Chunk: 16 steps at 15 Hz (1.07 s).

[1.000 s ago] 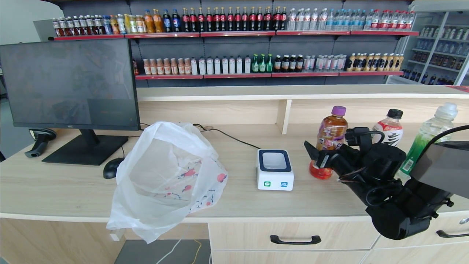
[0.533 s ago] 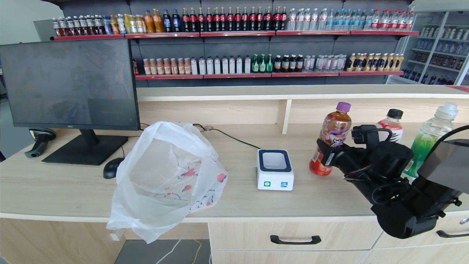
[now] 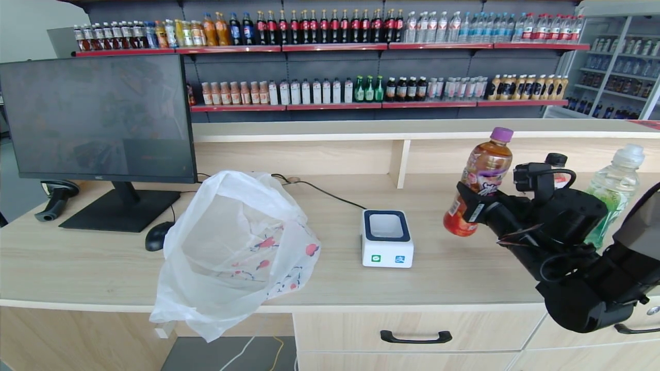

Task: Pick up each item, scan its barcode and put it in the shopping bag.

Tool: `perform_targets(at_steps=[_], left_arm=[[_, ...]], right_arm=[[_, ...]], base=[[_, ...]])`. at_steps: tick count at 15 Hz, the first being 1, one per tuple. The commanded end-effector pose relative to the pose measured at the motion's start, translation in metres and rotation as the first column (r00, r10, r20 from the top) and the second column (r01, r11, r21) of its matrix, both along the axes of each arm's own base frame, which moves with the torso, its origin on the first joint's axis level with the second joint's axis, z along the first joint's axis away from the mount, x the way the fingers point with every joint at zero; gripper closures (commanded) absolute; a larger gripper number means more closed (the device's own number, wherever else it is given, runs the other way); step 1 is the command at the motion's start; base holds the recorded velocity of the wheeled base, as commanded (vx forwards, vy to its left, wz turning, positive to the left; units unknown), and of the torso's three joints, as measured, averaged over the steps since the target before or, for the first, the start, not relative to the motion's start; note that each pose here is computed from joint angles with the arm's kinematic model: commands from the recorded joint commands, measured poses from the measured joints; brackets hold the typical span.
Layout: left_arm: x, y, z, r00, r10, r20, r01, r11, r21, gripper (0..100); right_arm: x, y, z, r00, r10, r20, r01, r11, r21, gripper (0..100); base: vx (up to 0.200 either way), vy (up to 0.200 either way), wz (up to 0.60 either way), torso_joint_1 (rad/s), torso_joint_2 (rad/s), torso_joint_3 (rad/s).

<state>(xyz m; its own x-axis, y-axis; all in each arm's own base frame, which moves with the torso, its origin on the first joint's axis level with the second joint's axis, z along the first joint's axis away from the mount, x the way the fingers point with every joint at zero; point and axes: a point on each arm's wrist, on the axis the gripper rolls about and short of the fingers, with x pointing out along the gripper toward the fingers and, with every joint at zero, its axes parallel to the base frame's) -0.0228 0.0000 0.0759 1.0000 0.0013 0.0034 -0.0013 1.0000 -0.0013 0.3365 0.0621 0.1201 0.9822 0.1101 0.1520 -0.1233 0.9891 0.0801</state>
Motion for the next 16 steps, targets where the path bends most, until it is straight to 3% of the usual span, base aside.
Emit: perform_targets(at_steps=[1,9,16], left_arm=[[0.000,0.000,0.000,1.000,0.000,0.001,0.000,1.000,0.000,0],[0.000,0.000,0.000,1.000,0.000,0.001,0.000,1.000,0.000,0],[0.000,0.000,0.000,1.000,0.000,0.001,0.000,1.000,0.000,0]], right_arm=[[-0.008,-0.001,0.011,1.000,0.001,0.026,-0.001,1.000,0.004,100],[-0.070,0.000,0.040,0.997,0.046,0.058,-0.047,0.999,0.010,100],[-0.139,0.002,0.038,0.991,0.133,0.020,-0.133,0.991,0.000,100]], base=[[0.000,0.000,0.00,0.000,0.00,0.000],[0.000,0.000,0.00,0.000,0.00,0.000],[0.000,0.000,0.00,0.000,0.00,0.000]])
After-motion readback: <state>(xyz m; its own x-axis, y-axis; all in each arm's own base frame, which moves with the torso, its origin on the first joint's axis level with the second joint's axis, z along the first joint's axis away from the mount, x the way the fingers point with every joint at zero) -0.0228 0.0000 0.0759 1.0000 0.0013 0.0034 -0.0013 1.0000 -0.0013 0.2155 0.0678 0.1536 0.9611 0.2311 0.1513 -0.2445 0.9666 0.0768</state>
